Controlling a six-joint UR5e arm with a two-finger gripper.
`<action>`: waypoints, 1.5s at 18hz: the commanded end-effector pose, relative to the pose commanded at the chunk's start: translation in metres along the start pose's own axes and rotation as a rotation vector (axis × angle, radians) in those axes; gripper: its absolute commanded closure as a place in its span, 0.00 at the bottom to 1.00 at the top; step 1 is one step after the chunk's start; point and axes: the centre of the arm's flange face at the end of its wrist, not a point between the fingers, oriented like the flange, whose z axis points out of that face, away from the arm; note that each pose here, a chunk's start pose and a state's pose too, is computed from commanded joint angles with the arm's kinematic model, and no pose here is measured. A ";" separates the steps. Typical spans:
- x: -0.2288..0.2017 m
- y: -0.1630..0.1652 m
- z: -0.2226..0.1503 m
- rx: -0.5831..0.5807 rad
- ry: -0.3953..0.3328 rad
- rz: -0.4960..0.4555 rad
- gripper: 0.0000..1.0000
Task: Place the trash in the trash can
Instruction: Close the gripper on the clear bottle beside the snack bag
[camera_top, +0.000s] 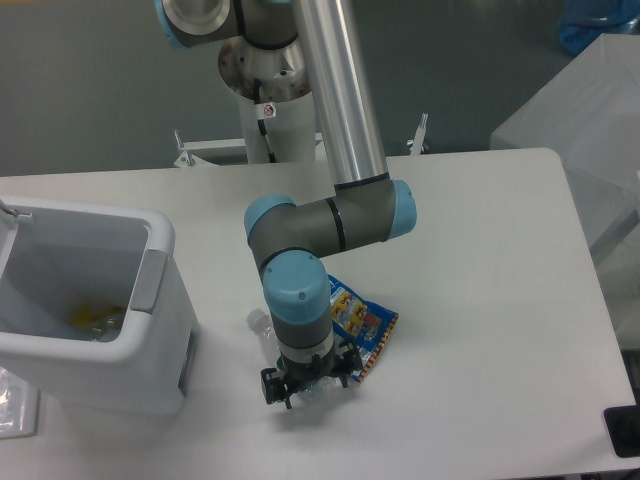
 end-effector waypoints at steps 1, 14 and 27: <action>0.000 0.001 0.001 -0.001 -0.005 0.000 0.00; 0.001 0.004 0.003 -0.008 -0.015 -0.004 0.12; 0.001 0.004 0.000 -0.005 -0.015 0.000 0.33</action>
